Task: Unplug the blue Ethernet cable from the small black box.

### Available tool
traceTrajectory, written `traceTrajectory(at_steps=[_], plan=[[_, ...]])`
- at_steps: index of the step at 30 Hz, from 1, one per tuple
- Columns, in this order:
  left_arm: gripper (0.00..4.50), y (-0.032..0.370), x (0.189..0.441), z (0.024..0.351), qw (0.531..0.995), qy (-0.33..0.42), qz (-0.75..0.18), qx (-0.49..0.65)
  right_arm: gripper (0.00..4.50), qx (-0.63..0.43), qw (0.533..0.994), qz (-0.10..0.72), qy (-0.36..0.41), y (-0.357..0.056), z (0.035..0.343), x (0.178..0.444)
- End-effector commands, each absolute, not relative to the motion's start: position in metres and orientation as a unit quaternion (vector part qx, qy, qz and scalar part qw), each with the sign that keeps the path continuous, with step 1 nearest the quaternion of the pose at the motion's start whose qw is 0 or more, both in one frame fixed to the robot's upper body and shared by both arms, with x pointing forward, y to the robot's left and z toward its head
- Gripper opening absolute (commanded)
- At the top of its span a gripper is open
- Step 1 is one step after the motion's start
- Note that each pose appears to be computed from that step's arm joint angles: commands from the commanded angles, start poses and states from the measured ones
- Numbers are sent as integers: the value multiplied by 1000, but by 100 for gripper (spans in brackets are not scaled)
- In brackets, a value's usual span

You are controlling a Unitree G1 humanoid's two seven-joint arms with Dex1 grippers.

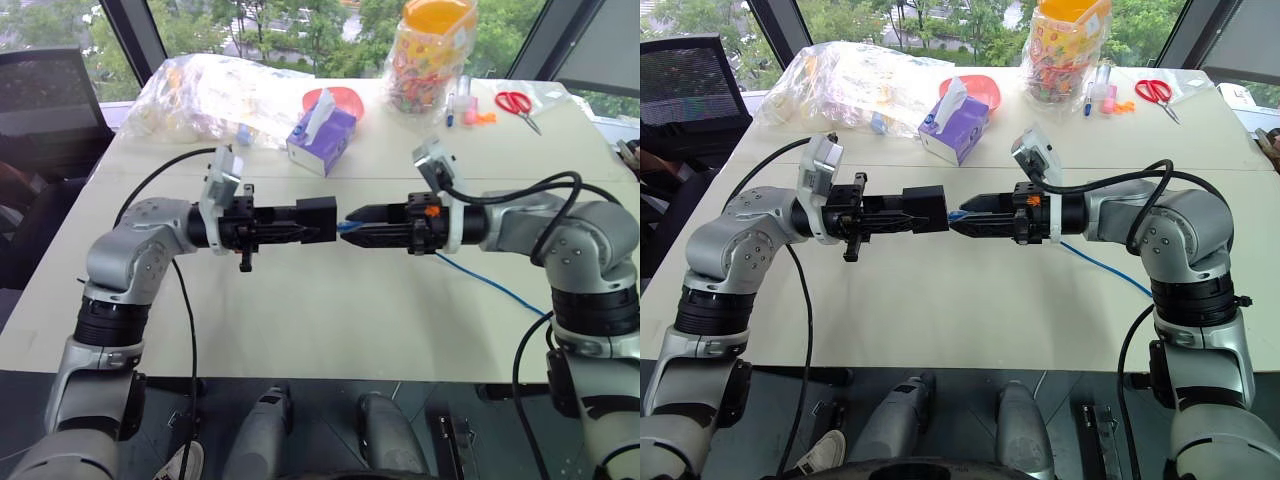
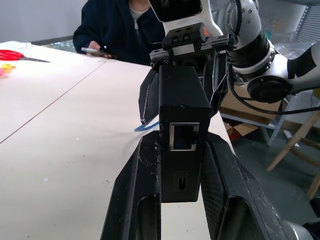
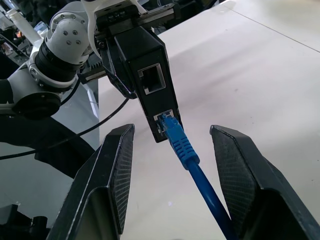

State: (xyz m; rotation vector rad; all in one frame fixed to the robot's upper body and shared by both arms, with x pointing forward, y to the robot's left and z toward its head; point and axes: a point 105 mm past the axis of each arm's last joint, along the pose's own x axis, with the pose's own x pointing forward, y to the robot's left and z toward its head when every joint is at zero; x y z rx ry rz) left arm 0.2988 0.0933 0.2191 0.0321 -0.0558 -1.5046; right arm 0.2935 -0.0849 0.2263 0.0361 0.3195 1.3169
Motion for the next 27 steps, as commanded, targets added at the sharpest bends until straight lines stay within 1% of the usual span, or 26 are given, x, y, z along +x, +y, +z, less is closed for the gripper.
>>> traceTrajectory(at_steps=[1, 3, 4, 6, 9, 10, 22, 25, 27], plan=[[49, 93, 298, 229, 728, -47, -683, 25, 248, 7, 774, 621, 125, -81, 237, 288], [49, 93, 298, 229, 729, -48, -683, 24, 248, 5, 774, 621, 126, -81, 236, 288], [49, 93, 299, 229, 729, -49, -682, 24, 225, 4, 774, 621, 127, -81, 236, 288], [49, 93, 299, 230, 730, -50, -681, 23, 159, 4, 773, 621, 127, -80, 235, 288], [49, 93, 299, 230, 730, -51, -681, 22, 9, 2, 773, 621, 128, -80, 234, 287], [49, 92, 299, 230, 730, -51, -681, 22, 3, 2, 773, 621, 129, -80, 234, 287], [49, 93, 300, 231, 735, -55, -676, 13, 3, -7, 767, 627, 133, -77, 232, 284], [49, 93, 301, 237, 736, -61, -674, -9, 3, -26, 769, 626, 129, -76, 229, 283], [49, 93, 302, 241, 737, -62, -673, -20, 3, -63, 775, 616, 126, -77, 223, 284]])
